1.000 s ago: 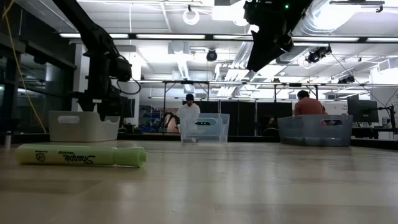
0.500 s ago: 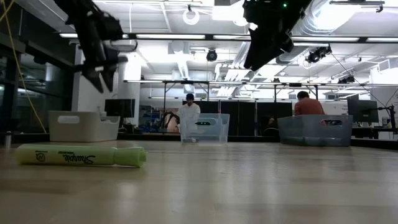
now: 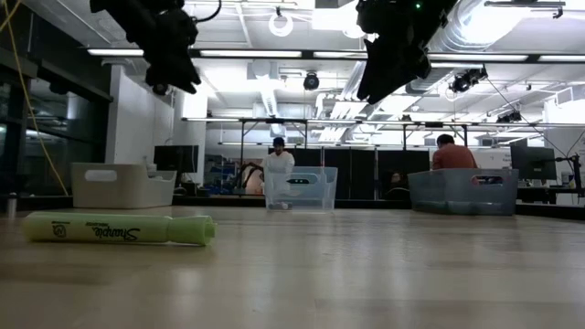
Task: Pick & Place Markers
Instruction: Put the light green highlighter pen into the black bin
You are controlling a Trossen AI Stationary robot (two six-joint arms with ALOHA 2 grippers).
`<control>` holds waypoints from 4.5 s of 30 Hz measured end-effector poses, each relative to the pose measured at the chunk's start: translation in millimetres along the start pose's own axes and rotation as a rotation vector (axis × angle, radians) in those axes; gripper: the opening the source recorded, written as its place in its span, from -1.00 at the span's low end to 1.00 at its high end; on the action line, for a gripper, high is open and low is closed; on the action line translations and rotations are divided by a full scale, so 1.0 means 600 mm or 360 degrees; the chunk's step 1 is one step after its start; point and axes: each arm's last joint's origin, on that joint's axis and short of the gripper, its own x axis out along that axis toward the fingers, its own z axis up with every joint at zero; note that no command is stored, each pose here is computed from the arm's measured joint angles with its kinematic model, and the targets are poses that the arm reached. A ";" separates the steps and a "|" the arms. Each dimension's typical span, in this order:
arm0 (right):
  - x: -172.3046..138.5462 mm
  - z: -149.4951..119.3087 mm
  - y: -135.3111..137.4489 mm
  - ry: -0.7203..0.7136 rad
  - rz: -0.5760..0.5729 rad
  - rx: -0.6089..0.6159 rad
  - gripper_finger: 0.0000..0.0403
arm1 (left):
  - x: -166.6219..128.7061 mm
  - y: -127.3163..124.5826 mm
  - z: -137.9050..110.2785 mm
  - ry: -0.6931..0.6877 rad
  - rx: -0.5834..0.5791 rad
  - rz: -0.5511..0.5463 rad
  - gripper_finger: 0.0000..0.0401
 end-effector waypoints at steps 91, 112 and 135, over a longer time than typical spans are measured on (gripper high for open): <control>-0.126 -0.149 0.144 0.0164 0.0381 -0.0593 -0.02 | 0.147 -0.447 -0.293 0.0811 0.0842 -0.0398 -0.21; -0.138 -0.161 0.152 0.0130 0.0381 -0.0553 -0.02 | 0.192 -0.450 -0.331 0.0950 0.0939 -0.0333 -0.21; -0.138 -0.160 0.151 0.0102 0.0356 -0.0551 -0.02 | 0.234 -0.448 -0.369 0.1027 0.1067 -0.0210 -0.46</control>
